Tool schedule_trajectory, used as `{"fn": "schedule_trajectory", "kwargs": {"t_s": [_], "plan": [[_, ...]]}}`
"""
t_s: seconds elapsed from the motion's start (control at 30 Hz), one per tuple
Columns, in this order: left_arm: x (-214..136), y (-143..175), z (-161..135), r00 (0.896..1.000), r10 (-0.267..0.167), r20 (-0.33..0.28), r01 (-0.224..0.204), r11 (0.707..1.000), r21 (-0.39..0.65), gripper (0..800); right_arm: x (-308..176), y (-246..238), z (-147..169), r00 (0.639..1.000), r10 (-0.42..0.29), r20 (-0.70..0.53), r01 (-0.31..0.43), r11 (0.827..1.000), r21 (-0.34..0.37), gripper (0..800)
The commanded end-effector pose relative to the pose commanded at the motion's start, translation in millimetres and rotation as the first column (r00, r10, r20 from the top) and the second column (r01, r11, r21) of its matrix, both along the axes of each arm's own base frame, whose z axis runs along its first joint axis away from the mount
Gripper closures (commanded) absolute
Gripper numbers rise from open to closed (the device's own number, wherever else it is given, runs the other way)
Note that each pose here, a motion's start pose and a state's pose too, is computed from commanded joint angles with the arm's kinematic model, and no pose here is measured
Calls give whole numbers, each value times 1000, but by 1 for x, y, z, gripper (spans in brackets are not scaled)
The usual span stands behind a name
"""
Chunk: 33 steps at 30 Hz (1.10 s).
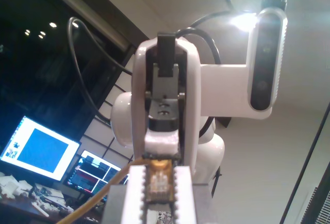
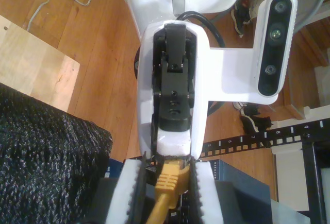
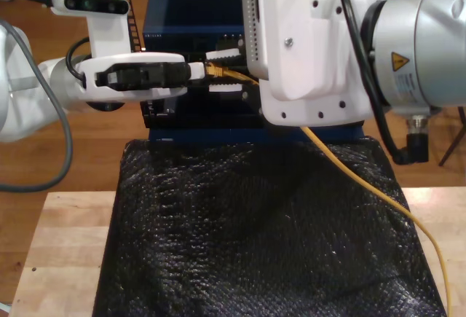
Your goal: Grab the cable and plug it in
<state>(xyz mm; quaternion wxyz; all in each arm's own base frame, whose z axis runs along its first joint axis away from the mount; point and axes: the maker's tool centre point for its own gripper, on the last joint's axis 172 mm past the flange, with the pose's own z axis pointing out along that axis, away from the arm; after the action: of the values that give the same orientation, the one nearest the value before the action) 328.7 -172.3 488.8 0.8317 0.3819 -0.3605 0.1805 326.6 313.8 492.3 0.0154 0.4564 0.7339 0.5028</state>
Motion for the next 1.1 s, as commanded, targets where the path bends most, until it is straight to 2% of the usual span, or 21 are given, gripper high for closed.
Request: {"fn": "schedule_trajectory", "kwargs": {"t_s": [0.43, 0.6, 0.8, 0.83, 0.9, 0.93, 1.0, 1.1], "plan": [[-2, 1, 1, 1000, -5, 2, 5, 1000, -3, 774, 1, 1, 0, 1000, 0, -1, 0, 1000, 1, 593], [-2, 1, 1, 1000, -7, -1, 7, 1000, -2, 774, 3, 0, 0, 1000, -5, 3, 5, 1000, 4, 655], [-2, 0, 0, 1000, -8, -5, 8, 1000, -3, 774, 6, -1, 4, 1000, -17, 15, 17, 1000, 16, 659], [-2, 0, 0, 1000, -8, -5, 8, 1000, -3, 774, 6, -1, 4, 1000, -17, 15, 17, 1000, 16, 672], [-2, 0, 0, 1000, -8, -5, 8, 1000, -3, 774, 6, -1, 5, 1000, -18, 16, 17, 1000, 16, 756], [-2, 0, 0, 1000, -8, -5, 8, 1000, -3, 771, 6, -1, 5, 1000, -18, 16, 17, 1000, 16, 757], [-3, 0, 0, 1000, -11, -6, 11, 1000, -4, 725, 6, -1, 4, 1000, -18, 15, 18, 1000, 17, 770], [-6, 2, 2, 1000, -21, -3, 21, 1000, -15, 511, 6, -2, 3, 1000, -20, 14, 20, 1000, 16, 781]]}}
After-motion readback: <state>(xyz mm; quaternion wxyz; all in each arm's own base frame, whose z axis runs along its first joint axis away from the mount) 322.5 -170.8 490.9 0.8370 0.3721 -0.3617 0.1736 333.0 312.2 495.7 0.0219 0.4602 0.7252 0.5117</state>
